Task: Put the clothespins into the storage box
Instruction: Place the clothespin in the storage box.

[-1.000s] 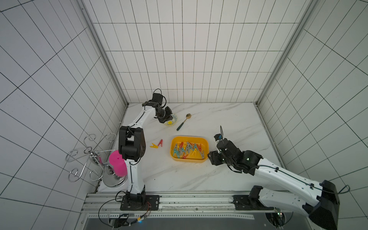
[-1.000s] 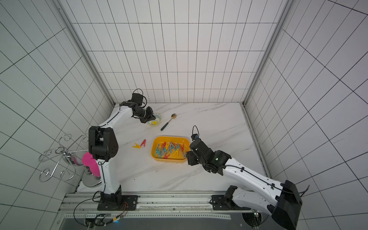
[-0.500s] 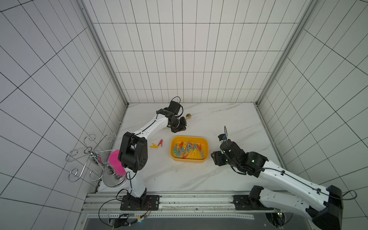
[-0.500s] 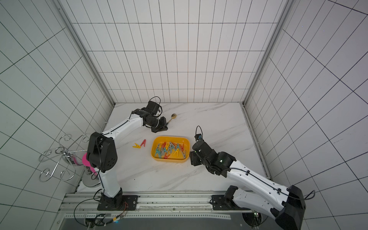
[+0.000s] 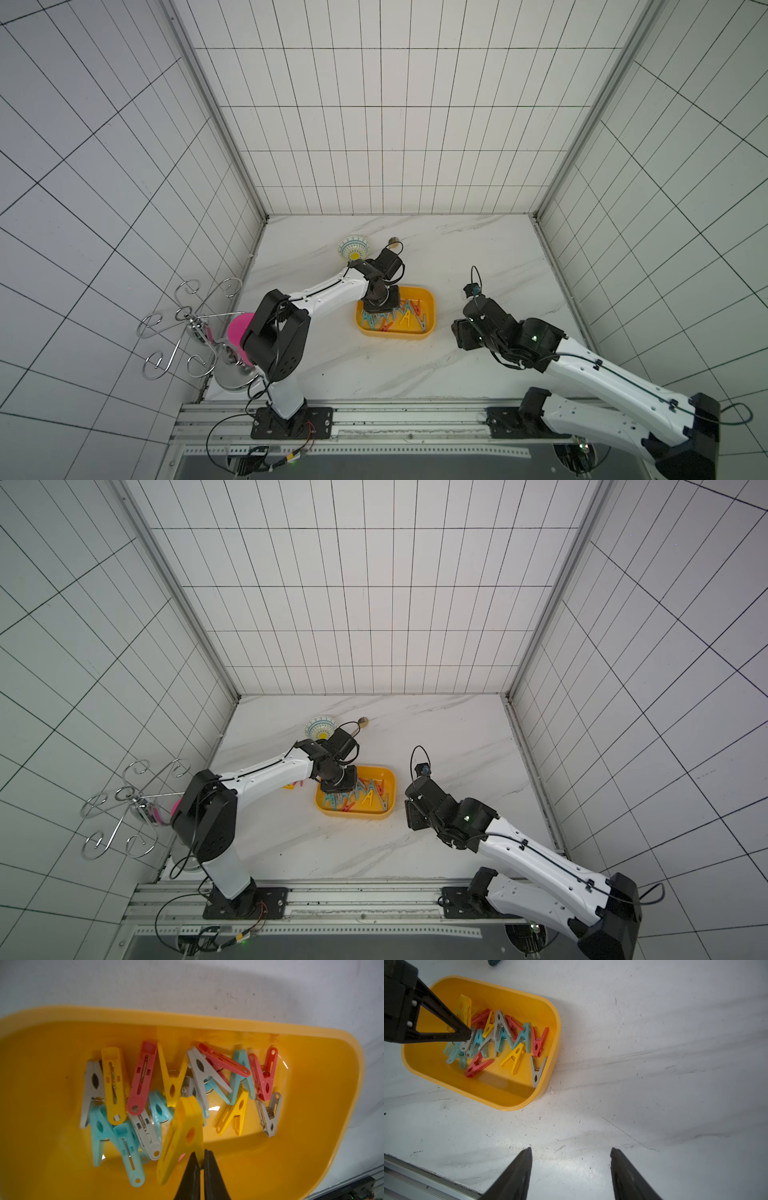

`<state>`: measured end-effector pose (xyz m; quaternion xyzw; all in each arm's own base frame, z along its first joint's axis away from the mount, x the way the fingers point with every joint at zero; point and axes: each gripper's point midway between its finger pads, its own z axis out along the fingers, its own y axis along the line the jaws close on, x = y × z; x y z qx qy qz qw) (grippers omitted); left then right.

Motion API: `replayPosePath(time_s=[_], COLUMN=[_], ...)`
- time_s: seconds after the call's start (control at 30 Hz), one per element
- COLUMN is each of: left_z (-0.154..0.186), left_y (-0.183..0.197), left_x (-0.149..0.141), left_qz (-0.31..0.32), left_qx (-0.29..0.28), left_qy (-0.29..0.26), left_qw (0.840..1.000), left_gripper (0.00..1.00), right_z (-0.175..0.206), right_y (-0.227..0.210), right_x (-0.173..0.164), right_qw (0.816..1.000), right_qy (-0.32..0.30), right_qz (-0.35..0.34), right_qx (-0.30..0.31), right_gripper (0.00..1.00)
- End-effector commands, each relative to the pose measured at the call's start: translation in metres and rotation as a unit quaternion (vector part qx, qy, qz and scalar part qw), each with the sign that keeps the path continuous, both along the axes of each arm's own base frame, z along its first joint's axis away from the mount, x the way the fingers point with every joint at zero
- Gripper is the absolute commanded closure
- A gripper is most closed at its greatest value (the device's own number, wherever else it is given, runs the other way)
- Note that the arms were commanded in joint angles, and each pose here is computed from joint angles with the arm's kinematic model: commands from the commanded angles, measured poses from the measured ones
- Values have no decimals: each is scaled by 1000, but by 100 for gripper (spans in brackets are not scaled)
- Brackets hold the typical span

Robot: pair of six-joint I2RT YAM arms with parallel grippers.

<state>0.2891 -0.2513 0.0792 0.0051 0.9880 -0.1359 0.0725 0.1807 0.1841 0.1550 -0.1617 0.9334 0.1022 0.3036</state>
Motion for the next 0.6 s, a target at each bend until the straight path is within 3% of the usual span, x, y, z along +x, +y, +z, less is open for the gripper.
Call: replayPosePath(time_s=[0.0, 0.2, 0.27, 0.37, 0.47, 0.57], left_z=[-6, -11, -1, 27, 49, 53], left_y=[12, 1, 2, 19, 51, 83], left_x=[9, 8, 11, 24, 38, 45], left_qz=[-8, -25, -18, 17, 63, 108], left_qx=[44, 34, 33, 59, 122, 152], left_qy=[-15, 5, -9, -57, -100, -103], left_qw=[999, 999, 999, 997, 985, 977], left_gripper=[87, 71, 71, 65, 61, 59], right_z=[16, 18, 19, 17, 14, 12], right_y=[-2, 3, 3, 2, 2, 4], right_x=[7, 9, 9, 10, 12, 14], right_qw=[1000, 1000, 1000, 1000, 1000, 1000], right_qy=[-12, -9, -10, -8, -6, -5], right_qz=[-12, -6, -6, -5, -4, -1], right_qx=[-4, -8, -8, -12, -20, -25], right_gripper=[36, 36, 36, 36, 36, 36])
